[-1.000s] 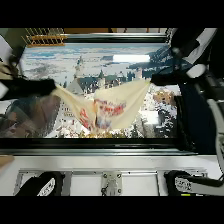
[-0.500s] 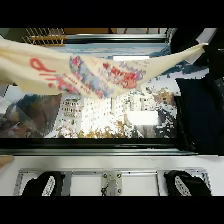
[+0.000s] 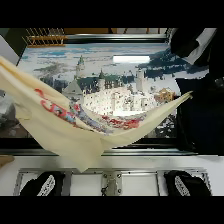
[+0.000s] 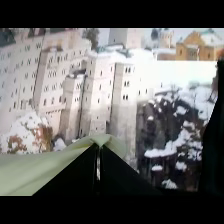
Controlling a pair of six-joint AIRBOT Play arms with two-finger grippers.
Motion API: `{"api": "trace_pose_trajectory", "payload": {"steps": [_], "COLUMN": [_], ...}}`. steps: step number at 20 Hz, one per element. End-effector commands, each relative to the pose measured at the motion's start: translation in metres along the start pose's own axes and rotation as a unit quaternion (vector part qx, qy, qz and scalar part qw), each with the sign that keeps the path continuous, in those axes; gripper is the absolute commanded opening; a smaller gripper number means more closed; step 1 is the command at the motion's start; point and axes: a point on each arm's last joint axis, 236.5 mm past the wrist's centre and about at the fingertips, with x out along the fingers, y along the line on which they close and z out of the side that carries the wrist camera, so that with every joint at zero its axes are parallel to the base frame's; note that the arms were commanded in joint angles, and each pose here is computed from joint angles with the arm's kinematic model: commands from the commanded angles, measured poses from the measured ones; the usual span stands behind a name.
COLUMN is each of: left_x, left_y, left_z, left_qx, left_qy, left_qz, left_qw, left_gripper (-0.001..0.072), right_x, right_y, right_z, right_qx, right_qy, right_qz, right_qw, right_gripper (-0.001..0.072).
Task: Fold the clothes and pants, and hang the long-sleeved shirts on hangers.
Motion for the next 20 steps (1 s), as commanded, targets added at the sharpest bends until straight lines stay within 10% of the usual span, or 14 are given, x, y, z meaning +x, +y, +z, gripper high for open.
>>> {"api": "trace_pose_trajectory", "payload": {"steps": [1, 4, 5, 7, 20], "left_x": [0.120, 0.217, 0.240, 0.262, 0.172], "left_y": [-0.009, -0.030, -0.036, -0.042, 0.091], "left_z": [-0.059, -0.120, -0.139, -0.163, -0.373], "left_qx": [0.001, 0.009, 0.010, -0.003, -0.111], "left_qy": [0.136, 0.233, 0.262, 0.304, 0.440], "left_qz": [-0.031, -0.052, -0.055, -0.052, 0.060], "left_qw": [0.990, 0.971, 0.964, 0.951, 0.889], "left_gripper": [0.0008, 0.0009, 0.0143, 0.0705, 0.0692], "right_x": [0.065, 0.119, 0.132, 0.148, 0.102], "right_y": [-0.022, -0.048, -0.055, -0.067, -0.055], "right_z": [-0.049, -0.034, -0.024, -0.005, -0.013], "right_qx": [0.062, 0.097, 0.111, 0.121, 0.100], "right_qy": [0.104, 0.087, 0.070, 0.039, 0.041], "right_qz": [0.002, -0.012, -0.018, -0.026, -0.016], "right_qw": [0.993, 0.991, 0.991, 0.992, 0.994], "right_gripper": [0.0010, 0.0017, 0.0115, 0.0587, 0.0585]}}
